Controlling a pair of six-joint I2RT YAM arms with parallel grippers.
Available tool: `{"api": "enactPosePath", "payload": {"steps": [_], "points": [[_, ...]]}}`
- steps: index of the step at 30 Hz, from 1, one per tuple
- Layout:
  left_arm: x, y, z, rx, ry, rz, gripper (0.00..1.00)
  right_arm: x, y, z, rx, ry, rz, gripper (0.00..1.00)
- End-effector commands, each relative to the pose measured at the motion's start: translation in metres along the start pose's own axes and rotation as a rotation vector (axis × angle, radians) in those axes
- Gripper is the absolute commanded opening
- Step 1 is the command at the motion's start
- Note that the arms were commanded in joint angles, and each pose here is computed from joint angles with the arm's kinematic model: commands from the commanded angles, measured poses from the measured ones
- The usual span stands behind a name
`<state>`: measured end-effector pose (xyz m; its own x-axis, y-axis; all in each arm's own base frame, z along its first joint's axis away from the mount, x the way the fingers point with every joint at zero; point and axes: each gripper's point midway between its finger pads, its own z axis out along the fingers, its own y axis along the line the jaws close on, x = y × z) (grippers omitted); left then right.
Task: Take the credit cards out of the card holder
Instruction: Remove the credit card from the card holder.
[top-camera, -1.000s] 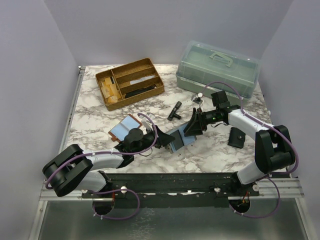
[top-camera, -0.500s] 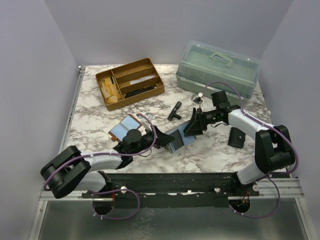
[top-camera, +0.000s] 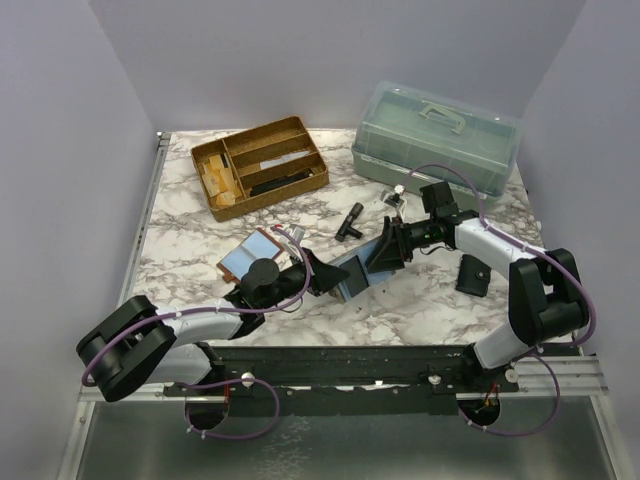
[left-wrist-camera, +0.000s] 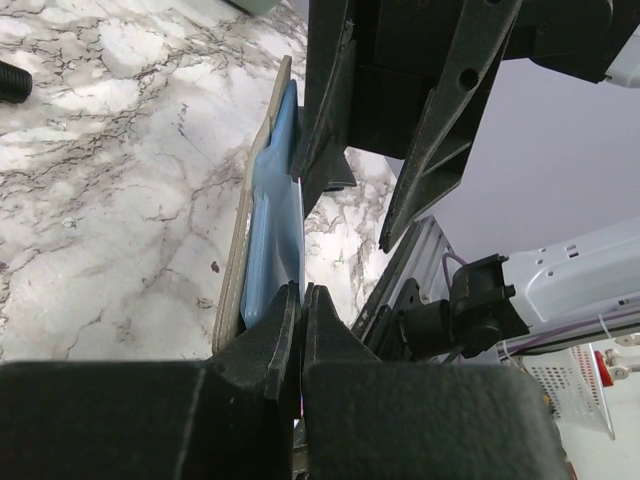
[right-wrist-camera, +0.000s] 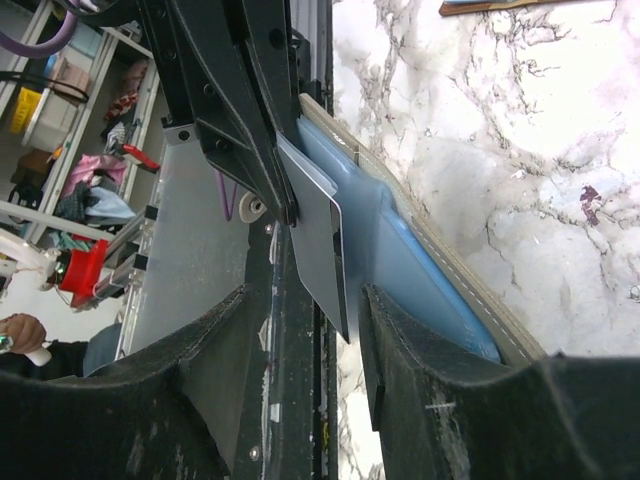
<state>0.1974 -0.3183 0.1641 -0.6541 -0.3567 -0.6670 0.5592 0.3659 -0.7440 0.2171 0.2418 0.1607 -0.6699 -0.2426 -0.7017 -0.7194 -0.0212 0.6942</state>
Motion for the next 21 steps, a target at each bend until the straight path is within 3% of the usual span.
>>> {"api": "enactPosePath", "payload": {"steps": [1,21], "points": [[-0.014,-0.019,0.001,0.078,-0.046,0.034,0.0,0.005,-0.001,0.004,-0.016,0.007,0.025,0.51],[-0.021,-0.037,0.015,0.159,-0.061,0.025,0.0,0.005,0.004,0.006,-0.051,0.005,0.034,0.49]]}}
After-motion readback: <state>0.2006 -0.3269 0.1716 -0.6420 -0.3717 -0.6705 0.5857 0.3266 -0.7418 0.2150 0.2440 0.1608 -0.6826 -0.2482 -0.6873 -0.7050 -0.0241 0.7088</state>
